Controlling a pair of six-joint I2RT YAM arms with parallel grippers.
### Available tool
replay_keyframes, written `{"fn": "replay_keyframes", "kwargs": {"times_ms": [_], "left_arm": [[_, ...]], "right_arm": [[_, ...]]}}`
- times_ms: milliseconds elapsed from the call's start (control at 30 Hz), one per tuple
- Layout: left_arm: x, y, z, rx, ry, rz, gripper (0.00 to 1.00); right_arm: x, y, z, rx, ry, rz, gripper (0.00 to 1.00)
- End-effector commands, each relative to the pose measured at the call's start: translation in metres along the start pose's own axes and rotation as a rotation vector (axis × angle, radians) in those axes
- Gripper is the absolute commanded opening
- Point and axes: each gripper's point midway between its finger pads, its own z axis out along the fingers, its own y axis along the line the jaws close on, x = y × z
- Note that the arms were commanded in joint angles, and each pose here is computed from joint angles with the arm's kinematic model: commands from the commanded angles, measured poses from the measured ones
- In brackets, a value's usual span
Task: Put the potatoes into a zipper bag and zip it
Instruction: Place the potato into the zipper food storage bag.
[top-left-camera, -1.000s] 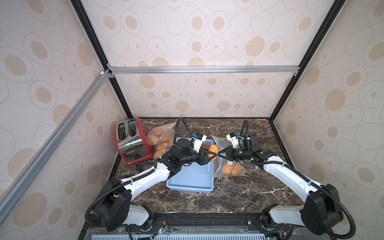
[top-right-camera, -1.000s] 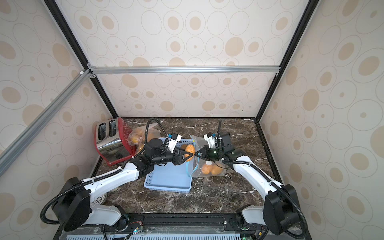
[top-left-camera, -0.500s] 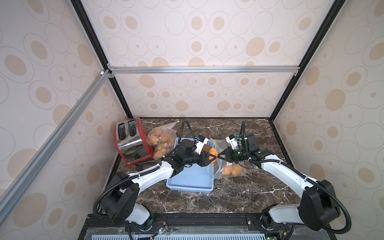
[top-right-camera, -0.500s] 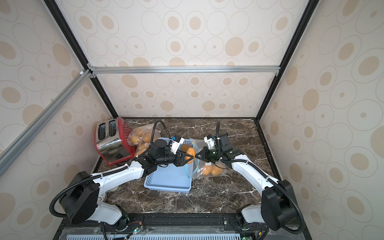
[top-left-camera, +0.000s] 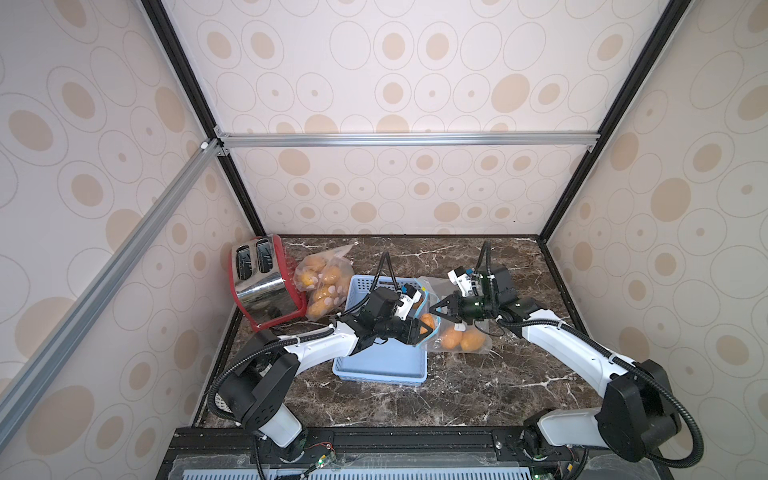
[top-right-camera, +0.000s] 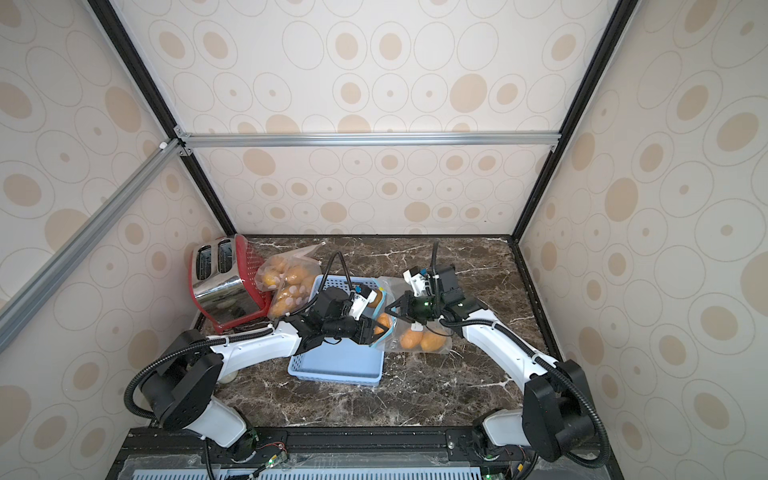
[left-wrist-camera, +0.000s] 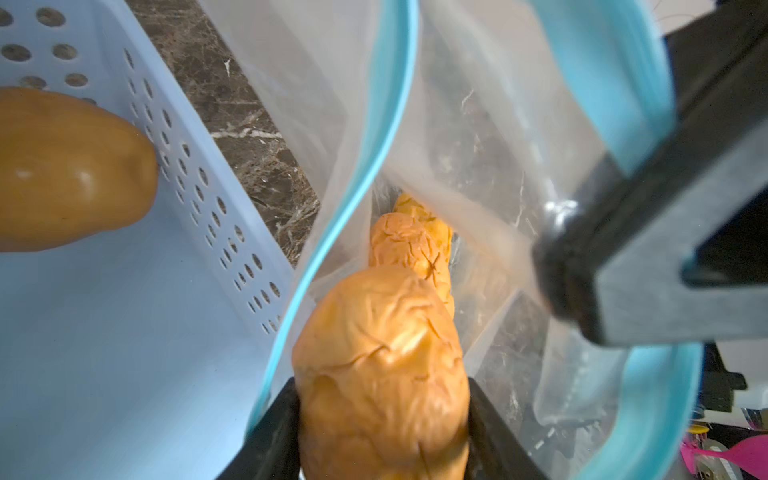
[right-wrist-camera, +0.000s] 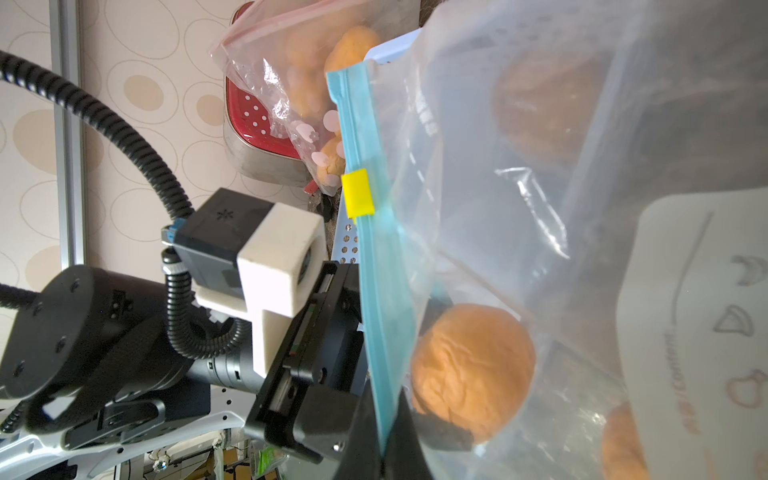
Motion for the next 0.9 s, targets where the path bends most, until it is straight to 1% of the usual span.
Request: {"fn": "replay_keyframes", "kwargs": {"times_ms": [0, 100, 200, 367, 433, 567, 700, 800, 867], "left_arm": [[-0.02, -0.029, -0.006, 0.07, -0.035, 0.06, 0.51], [-0.023, -0.039, -0.008, 0.091, -0.036, 0.076, 0.52], [-0.028, -0.044, -0.01, 0.102, -0.043, 0.081, 0.56], [-0.043, -0.039, -0.007, 0.052, -0.07, 0.041, 0.59], [-0.052, -0.033, -0.003, 0.02, -0.096, 0.011, 0.6], [-0.065, -0.025, 0.007, -0.02, -0.111, -0.009, 0.61], [-0.078, -0.027, 0.012, -0.031, -0.112, 0.004, 0.63], [-0.09, -0.029, 0.006, -0.048, -0.138, 0.022, 0.69], [-0.094, -0.027, 0.002, -0.077, -0.143, 0.033, 0.7]], "right_arm": [[-0.003, 0.014, -0.001, -0.039, -0.003, -0.023, 0.0], [-0.003, 0.014, -0.001, -0.041, -0.002, -0.018, 0.0], [-0.003, 0.016, 0.0, -0.049, 0.003, -0.016, 0.0], [-0.003, 0.018, 0.001, -0.059, 0.006, -0.011, 0.0], [-0.003, 0.019, 0.002, -0.064, 0.01, -0.004, 0.0], [-0.002, 0.019, 0.002, -0.056, 0.022, 0.02, 0.0], [-0.002, 0.021, -0.001, -0.048, 0.027, 0.045, 0.0], [-0.001, 0.022, -0.002, -0.043, 0.03, 0.055, 0.0], [-0.002, 0.024, -0.004, -0.044, 0.029, 0.06, 0.0]]}}
